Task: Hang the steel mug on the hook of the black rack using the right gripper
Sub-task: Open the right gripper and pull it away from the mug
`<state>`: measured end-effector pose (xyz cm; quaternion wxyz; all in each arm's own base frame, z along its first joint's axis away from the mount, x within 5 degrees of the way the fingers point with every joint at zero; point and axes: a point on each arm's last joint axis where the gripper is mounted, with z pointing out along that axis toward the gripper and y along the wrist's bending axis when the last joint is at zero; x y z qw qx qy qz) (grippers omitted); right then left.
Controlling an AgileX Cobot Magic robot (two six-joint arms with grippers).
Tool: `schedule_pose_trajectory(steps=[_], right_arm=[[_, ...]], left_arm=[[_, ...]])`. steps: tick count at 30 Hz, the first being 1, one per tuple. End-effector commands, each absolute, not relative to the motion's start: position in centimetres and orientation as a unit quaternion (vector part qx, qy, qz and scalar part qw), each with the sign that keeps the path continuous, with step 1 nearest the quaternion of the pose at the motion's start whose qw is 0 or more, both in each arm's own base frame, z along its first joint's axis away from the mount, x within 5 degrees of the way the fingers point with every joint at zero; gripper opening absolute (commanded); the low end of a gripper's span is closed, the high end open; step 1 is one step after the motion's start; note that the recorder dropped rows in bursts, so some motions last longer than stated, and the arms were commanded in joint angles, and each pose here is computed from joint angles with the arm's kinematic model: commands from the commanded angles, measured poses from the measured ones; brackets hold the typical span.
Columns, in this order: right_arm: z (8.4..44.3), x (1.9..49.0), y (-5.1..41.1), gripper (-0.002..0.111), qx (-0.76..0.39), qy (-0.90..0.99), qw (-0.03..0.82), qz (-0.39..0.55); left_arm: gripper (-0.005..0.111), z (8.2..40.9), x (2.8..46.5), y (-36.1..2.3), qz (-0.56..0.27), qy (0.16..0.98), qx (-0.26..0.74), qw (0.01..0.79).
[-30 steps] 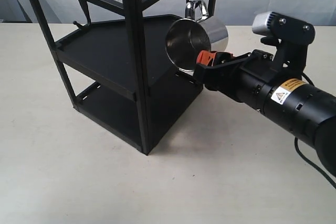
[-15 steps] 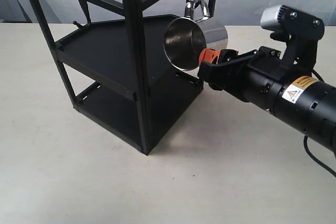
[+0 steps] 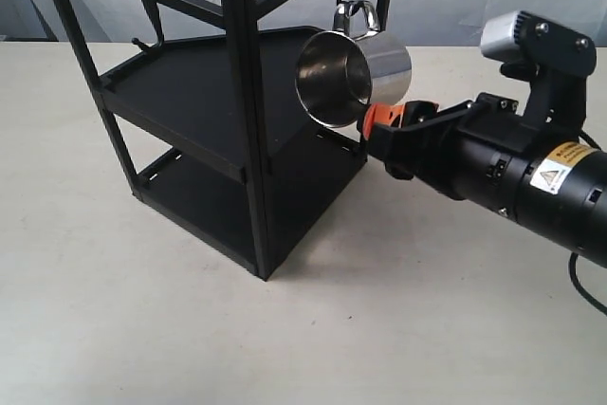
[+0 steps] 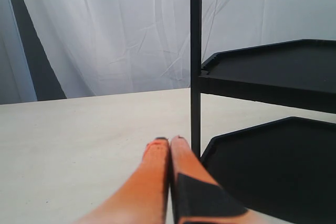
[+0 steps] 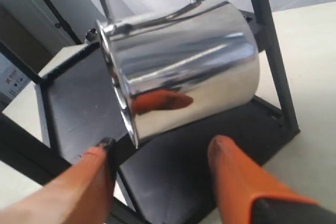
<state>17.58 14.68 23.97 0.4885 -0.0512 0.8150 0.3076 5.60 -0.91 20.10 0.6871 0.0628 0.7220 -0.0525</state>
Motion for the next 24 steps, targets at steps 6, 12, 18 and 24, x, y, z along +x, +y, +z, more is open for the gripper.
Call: schedule_pose_trajectory(steps=[6, 12, 18, 24], right_arm=[[23.3, 15.9, 14.2, 0.0, -0.08, 0.86, 0.41, 0.294], [25.0, 14.7, 13.4, 0.0, -0.082, 0.846, 0.422, 0.315], [25.9, 14.3, 13.0, 0.0, -0.081, 0.833, 0.439, 0.326], [25.9, 14.3, 13.0, 0.0, -0.081, 0.833, 0.439, 0.326]], left_arm=[[0.001, 20.2, 5.6, -0.9, -0.054, 0.718, 0.064, 0.69], [0.001, 20.2, 5.6, -0.9, -0.054, 0.718, 0.064, 0.69], [0.001, 20.2, 5.6, -0.9, -0.054, 0.718, 0.064, 0.69], [0.001, 20.2, 5.6, -0.9, -0.054, 0.718, 0.064, 0.69]])
